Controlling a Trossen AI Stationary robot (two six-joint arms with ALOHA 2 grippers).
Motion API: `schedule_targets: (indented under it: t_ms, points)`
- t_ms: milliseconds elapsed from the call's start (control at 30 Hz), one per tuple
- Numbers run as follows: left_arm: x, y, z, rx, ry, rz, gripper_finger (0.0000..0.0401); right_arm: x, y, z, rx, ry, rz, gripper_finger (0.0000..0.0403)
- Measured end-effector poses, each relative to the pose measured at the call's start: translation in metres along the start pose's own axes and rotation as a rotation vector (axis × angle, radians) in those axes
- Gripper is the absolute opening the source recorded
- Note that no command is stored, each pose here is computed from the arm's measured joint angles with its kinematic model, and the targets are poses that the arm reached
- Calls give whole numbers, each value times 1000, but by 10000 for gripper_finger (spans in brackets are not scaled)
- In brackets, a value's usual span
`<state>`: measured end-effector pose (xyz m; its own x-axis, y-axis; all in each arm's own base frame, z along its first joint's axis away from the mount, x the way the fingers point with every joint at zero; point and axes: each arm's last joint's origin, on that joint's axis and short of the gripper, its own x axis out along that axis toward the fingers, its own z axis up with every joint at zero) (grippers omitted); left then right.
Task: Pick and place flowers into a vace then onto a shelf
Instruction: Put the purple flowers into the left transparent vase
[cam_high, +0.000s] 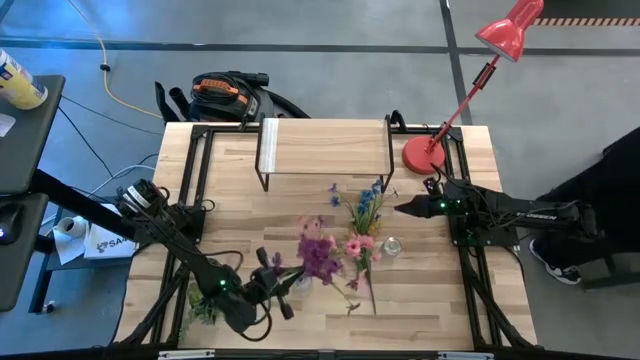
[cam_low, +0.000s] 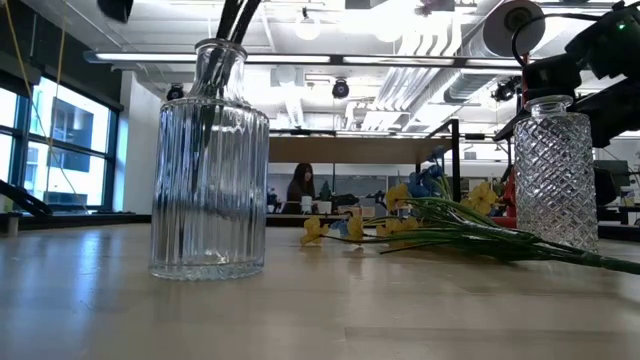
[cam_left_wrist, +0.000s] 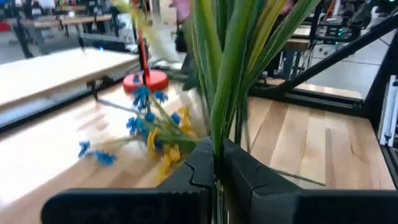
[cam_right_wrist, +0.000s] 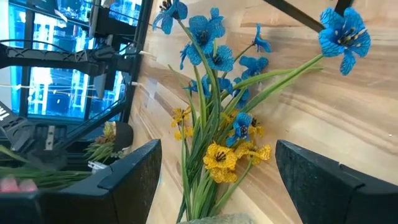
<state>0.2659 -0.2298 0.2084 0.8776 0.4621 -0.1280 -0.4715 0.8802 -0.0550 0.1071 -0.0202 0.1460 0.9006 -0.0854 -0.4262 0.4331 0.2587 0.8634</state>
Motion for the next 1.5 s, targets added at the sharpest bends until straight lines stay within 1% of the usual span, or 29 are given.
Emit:
schedule_targets:
  t_ms: [100,167,233,333,467,633,867,967,1067,1133,1200,1233,1267,1367,1400,1433,1500]
  points:
    - [1,0,-9,-12,20,5,51,0,0,0,0,-4,-2,304]
    - [1,-1,-11,-46,32,-9,47,0,0,0,0,-5,-2,304]
    - [2,-1,-14,-53,44,-20,48,0,0,0,0,-5,-3,304]
    - [2,-2,-14,-85,57,-41,57,0,0,0,0,-8,-5,304]
    - [2,-2,-16,-93,74,-56,68,0,-1,1,0,-30,-14,304]
    - [1,-1,-21,-131,145,-106,66,0,-1,1,-1,-39,-18,304]
    - [-5,-4,-22,-133,163,-139,69,0,-1,1,0,-36,-18,304]
    - [-6,-4,-23,-131,164,-142,71,0,0,-1,34,24,6,304]
    - [-6,-4,-23,-131,166,-145,71,1,1,-5,33,134,33,304]
    - [-6,-4,-23,-131,166,-144,72,3,1,-8,5,175,24,304]
    - [-6,-4,-23,-131,166,-145,71,7,2,-12,-43,179,32,304]
    - [-6,-4,-23,-131,166,-144,71,9,6,-13,-64,170,59,304]
    - [-6,-4,-23,-133,167,-145,71,10,12,-13,-80,156,113,304]
    - [-6,-4,-23,-142,171,-149,72,9,37,-11,-102,123,328,304]
    - [-6,-4,-23,-148,172,-149,72,8,47,-10,-116,122,365,304]
    - [-6,-4,-23,-150,172,-149,71,5,57,-9,-145,116,380,303]
    - [-6,-4,-23,-156,173,-148,72,1,74,-7,-227,86,341,293]
